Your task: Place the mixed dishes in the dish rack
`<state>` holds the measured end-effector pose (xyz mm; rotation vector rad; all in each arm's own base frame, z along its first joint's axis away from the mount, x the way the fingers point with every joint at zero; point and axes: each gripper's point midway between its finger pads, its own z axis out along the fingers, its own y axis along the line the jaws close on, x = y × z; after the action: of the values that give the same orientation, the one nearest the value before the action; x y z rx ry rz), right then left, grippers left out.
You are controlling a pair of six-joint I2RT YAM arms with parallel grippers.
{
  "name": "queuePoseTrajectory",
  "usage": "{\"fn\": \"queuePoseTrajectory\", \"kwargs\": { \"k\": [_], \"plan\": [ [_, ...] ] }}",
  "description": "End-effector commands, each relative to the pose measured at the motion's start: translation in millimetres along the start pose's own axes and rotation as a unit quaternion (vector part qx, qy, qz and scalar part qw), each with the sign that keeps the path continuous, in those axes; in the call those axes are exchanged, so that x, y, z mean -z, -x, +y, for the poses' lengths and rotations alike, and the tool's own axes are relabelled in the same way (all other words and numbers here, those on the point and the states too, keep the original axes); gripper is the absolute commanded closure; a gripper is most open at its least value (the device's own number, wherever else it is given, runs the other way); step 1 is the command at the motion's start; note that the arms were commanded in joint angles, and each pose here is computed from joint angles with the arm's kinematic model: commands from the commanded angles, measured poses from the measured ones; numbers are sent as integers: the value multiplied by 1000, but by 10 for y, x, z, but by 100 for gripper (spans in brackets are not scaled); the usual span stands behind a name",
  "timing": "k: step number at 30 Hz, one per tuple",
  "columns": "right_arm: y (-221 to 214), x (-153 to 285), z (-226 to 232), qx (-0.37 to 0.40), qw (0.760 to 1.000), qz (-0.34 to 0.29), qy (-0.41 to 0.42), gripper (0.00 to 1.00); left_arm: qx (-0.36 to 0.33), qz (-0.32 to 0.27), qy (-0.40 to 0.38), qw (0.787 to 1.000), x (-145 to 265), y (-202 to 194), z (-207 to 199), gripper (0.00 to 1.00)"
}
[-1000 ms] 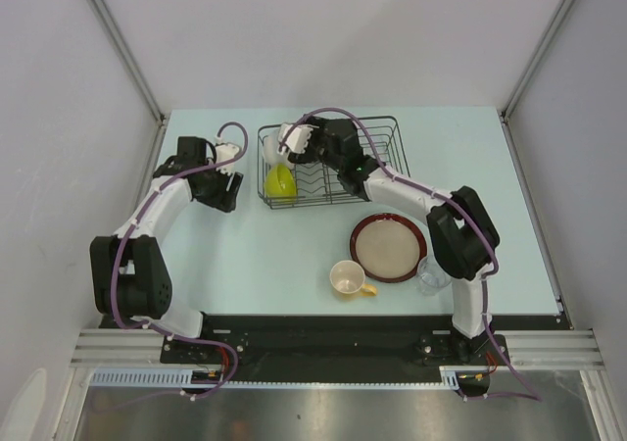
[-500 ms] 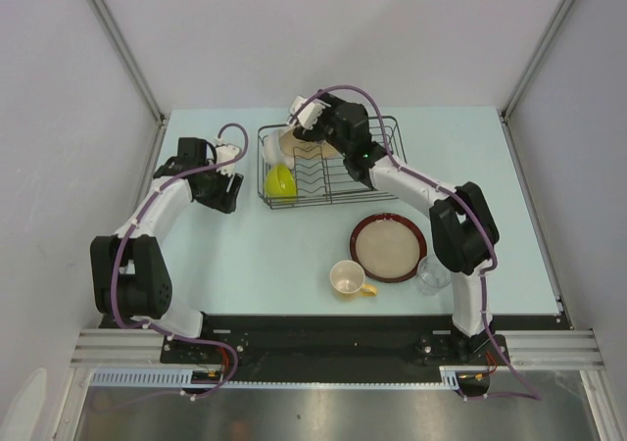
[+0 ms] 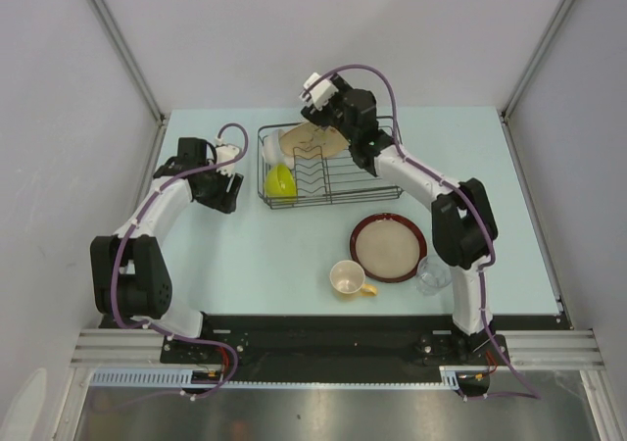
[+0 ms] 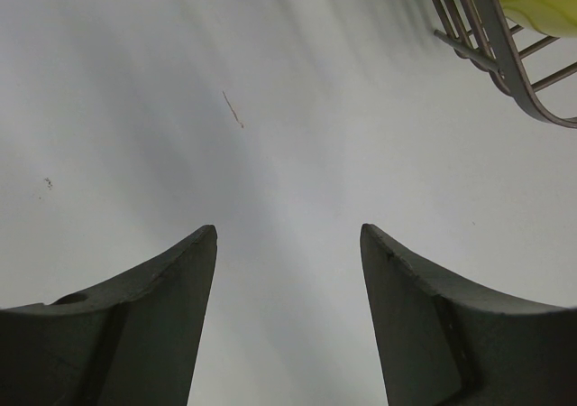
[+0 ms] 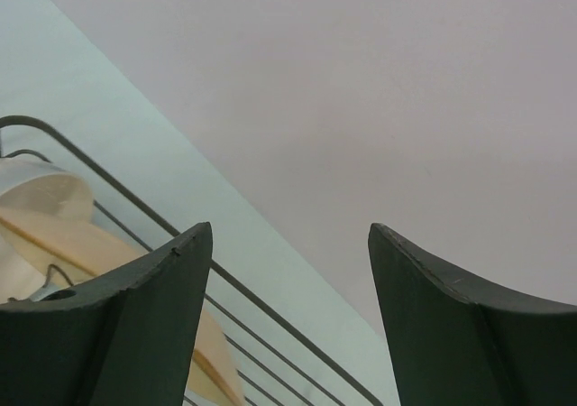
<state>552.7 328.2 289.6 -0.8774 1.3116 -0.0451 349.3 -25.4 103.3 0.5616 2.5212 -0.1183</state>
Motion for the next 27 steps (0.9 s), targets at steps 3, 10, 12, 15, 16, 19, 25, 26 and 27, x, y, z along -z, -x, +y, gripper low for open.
{"fn": "queuePoseTrajectory", "kwargs": {
  "k": [3,10,12,15,16,19,25,26,27],
  "plan": [
    [26,-10,-441,-58,997,14,-56,26,9,-17,-4,1000,89,61,-15,30],
    [85,119,-920,-119,981,53,-147,18,1,-19,9,1000,146,57,15,30],
    [-21,285,-1100,-134,974,91,-160,9,0,-23,8,1000,159,89,17,30],
    [-104,724,-1353,-174,960,140,-168,0,-1,-32,7,999,189,164,25,30],
    [-191,853,-1363,-190,955,158,-161,0,-3,-36,7,999,206,189,26,30],
    [-390,1433,-1536,-302,922,188,-154,0,-12,-44,15,999,287,250,53,30],
    [-973,2655,-1474,-505,809,217,-207,0,-44,-65,12,997,679,381,0,30],
    [-1018,2783,-1371,-519,796,227,-213,0,-56,-80,13,995,807,506,1,30],
    [-1067,2825,-1276,-539,779,241,-214,0,-64,-85,8,994,885,547,-36,30]
  ]
}}
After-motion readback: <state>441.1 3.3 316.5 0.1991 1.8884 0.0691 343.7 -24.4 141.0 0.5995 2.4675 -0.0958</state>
